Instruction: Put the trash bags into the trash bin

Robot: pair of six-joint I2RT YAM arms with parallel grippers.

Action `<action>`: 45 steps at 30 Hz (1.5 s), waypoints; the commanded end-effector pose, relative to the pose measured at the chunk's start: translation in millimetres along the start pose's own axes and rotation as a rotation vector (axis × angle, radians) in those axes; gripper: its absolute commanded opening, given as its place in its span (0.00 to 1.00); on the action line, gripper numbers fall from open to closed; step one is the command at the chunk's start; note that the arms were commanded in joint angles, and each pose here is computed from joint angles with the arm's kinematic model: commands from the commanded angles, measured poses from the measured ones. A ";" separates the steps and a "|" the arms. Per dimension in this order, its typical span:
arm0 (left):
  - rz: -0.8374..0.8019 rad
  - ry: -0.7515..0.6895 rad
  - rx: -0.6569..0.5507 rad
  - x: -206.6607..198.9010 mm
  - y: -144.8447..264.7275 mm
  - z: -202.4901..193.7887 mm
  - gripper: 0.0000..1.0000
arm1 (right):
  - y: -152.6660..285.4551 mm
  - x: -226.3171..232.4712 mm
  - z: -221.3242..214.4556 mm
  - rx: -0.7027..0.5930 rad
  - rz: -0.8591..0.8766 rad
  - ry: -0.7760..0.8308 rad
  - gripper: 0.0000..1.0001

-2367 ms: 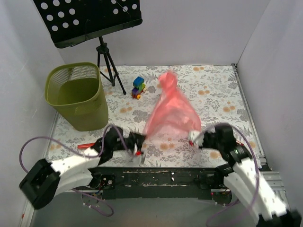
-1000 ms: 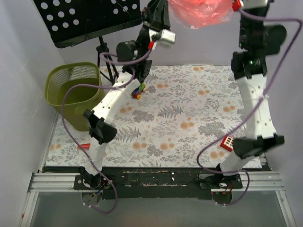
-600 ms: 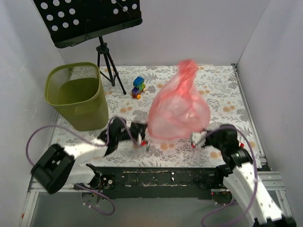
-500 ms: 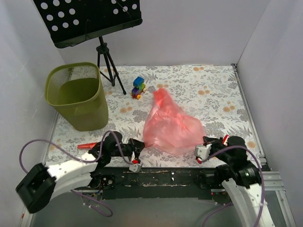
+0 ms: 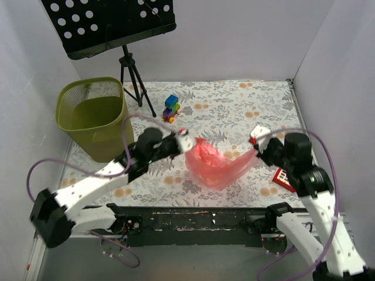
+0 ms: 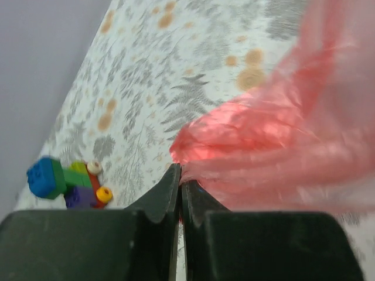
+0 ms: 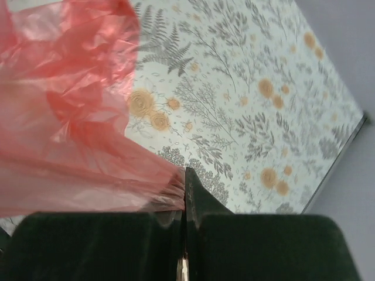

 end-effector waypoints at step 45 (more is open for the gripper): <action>-0.141 -0.441 -0.343 -57.0 37.4 -1.5 0.00 | 10.5 41.6 4.7 -0.271 0.132 0.405 0.01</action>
Point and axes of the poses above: each gripper's point midway between its finger pads, its own y axis back along the fingers, its own x axis along the line the jaws close on, z = x × y, the point moved 7 cm from there along y, back along the fingers, and after that the axes turned 3 degrees about -y, right-handed, at the moved point
